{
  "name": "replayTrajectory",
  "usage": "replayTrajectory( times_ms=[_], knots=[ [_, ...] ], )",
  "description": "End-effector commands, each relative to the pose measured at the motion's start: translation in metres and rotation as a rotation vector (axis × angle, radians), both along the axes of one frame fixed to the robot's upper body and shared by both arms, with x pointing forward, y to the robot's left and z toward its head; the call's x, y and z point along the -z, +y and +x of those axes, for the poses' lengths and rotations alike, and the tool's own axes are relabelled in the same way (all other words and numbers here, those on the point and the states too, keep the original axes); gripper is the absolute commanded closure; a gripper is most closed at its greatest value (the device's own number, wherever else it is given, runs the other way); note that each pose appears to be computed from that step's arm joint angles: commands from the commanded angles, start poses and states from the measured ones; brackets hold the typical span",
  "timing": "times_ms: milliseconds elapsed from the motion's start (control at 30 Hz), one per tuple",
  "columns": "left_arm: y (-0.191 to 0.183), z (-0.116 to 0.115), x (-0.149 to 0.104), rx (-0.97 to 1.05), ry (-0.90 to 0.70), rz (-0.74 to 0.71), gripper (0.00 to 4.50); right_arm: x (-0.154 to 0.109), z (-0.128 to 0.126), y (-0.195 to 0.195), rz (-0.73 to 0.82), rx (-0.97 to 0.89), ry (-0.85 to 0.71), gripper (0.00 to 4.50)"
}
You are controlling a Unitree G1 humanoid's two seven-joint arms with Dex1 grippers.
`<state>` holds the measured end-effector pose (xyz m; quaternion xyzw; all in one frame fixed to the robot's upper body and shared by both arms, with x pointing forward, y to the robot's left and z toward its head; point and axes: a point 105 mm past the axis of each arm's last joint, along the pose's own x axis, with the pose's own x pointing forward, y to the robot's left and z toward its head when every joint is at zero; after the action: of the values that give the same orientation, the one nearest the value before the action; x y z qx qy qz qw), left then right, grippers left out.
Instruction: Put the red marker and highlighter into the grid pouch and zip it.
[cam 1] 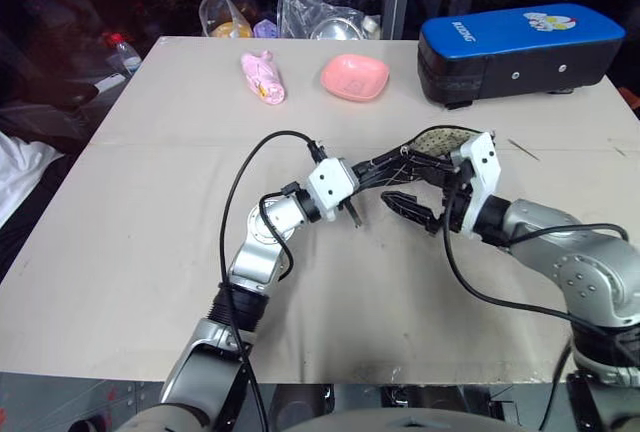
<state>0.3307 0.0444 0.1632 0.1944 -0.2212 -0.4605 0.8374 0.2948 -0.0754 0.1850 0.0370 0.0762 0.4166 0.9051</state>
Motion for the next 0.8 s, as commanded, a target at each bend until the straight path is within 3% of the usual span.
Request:
replayTrajectory(
  times_ms=[33,600,633,667,800],
  knots=[
    [-0.0021,-0.0064,-0.0153,0.011,-0.064,-0.019,4.5,-0.0232,-0.0004,0.0009,0.045,0.012,-0.065,0.02],
    [-0.0016,-0.0068,-0.0124,0.002,-0.062,-0.013,4.5,-0.0286,0.0028,0.0068,0.083,0.017,-0.03,0.02],
    [-0.0016,-0.0068,-0.0123,0.002,-0.062,-0.012,4.5,-0.0285,0.0034,0.0063,0.084,0.019,-0.028,0.52],
    [-0.0017,-0.0069,-0.012,0.001,-0.062,-0.011,4.5,-0.0281,0.0046,0.005,0.082,0.027,-0.027,0.66],
    [-0.0017,-0.0076,-0.0102,0.002,-0.061,-0.007,4.5,-0.0267,0.0067,0.0027,0.071,0.038,-0.026,2.7]
  ],
)
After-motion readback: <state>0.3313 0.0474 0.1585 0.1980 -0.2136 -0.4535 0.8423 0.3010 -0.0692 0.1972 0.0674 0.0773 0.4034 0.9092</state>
